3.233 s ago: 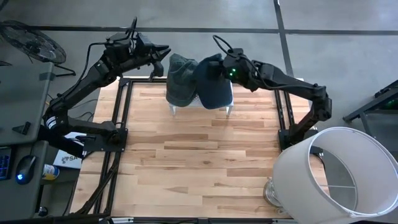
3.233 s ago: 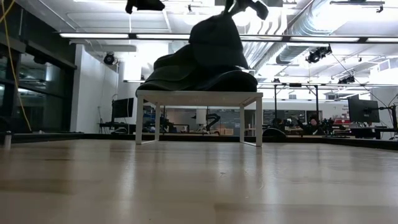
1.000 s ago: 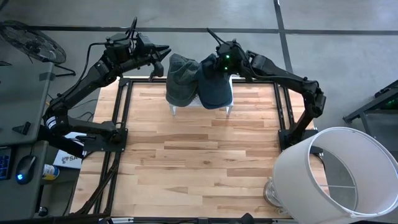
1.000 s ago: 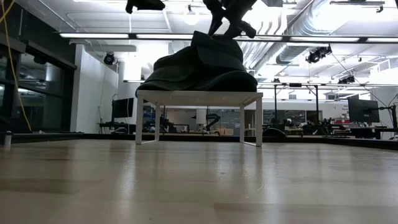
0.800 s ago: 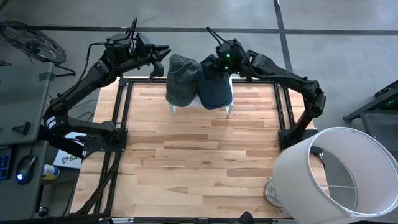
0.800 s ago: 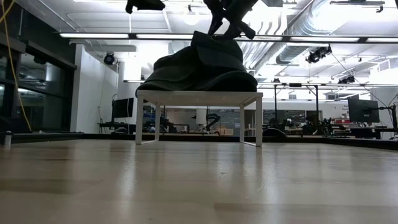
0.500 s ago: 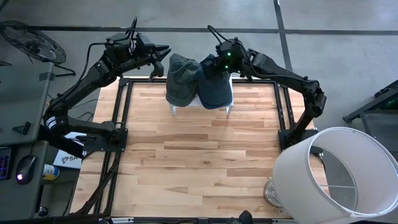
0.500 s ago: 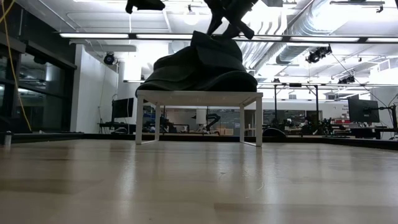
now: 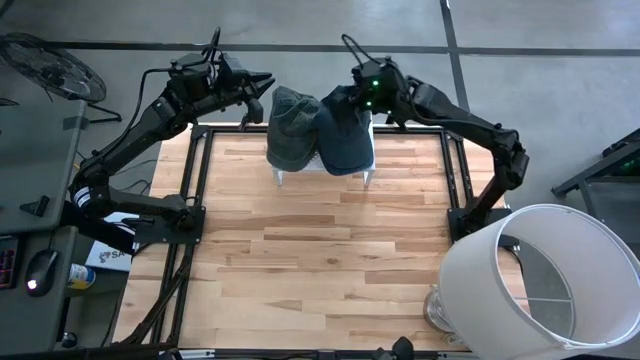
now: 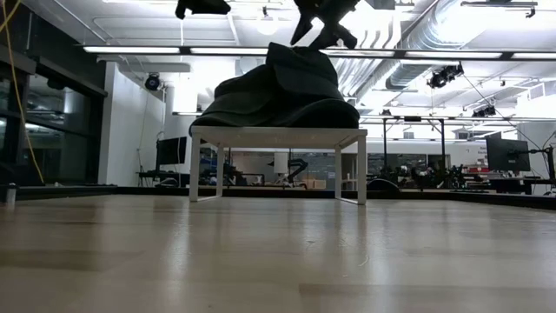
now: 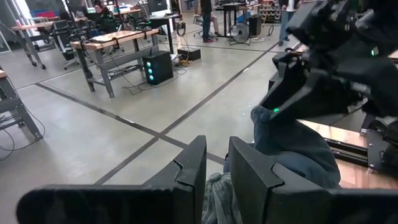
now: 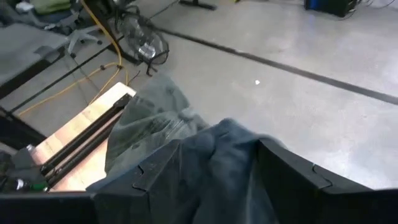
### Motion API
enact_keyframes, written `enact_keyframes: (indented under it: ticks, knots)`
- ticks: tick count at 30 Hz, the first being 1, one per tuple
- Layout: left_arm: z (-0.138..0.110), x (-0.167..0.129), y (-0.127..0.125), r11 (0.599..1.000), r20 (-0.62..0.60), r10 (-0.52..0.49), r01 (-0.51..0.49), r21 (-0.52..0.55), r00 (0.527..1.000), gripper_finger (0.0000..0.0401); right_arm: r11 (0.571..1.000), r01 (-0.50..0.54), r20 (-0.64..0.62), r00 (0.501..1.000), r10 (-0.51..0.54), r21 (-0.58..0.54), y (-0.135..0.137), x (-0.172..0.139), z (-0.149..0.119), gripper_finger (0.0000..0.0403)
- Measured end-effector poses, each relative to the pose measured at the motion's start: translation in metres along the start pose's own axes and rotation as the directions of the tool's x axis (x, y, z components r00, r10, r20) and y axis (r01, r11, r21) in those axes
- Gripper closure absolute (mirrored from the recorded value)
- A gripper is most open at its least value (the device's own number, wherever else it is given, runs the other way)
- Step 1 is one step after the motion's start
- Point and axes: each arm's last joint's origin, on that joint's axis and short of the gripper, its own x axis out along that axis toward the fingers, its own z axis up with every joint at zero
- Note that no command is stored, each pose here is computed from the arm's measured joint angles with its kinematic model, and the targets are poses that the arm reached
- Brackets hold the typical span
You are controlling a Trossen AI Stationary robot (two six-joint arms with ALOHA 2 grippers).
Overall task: Pick & Place hat
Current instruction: Put the blue cap on the shelf, then return to Home Position
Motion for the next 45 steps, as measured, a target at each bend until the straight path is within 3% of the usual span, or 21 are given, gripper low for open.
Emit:
enact_keyframes:
  ticks: [16,26,28,34,37,41,45]
  knots:
    - [0.000,0.000,0.000,1.000,0.000,0.005,-0.005,-0.002,1.000,0.0332,0.999,-0.012,0.112,0.994,0.016,-0.035,-0.008,-0.048,0.020,0.0201]
    - [0.000,0.000,0.000,1.000,-0.001,0.007,-0.007,-0.026,1.000,0.0332,0.995,-0.070,0.166,0.983,0.082,-0.073,-0.001,-0.077,0.026,0.0202]
    - [0.000,-0.001,0.000,0.999,-0.001,0.003,-0.003,-0.050,1.000,0.0332,0.988,-0.092,0.160,0.981,0.111,-0.124,0.006,-0.083,0.023,0.0202]
    - [-0.003,-0.003,-0.001,0.990,-0.036,-0.020,0.015,-0.137,0.999,0.0332,0.902,-0.340,0.039,0.931,0.362,-0.267,0.034,-0.084,0.009,0.0201]
    - [-0.008,-0.004,-0.004,0.968,-0.083,-0.095,0.072,-0.239,0.992,0.0332,0.849,-0.416,-0.032,0.902,0.430,-0.324,0.052,-0.074,-0.003,0.0203]
    - [-0.010,-0.005,-0.010,0.937,-0.090,-0.290,0.263,-0.229,0.953,0.0332,0.791,-0.511,-0.148,0.858,0.491,-0.337,0.079,-0.055,-0.027,0.0202]
    - [-0.010,-0.007,-0.025,0.837,-0.066,-0.531,0.510,-0.198,0.845,0.0332,0.713,-0.620,-0.230,0.784,0.576,-0.326,0.098,-0.037,-0.062,0.0202]
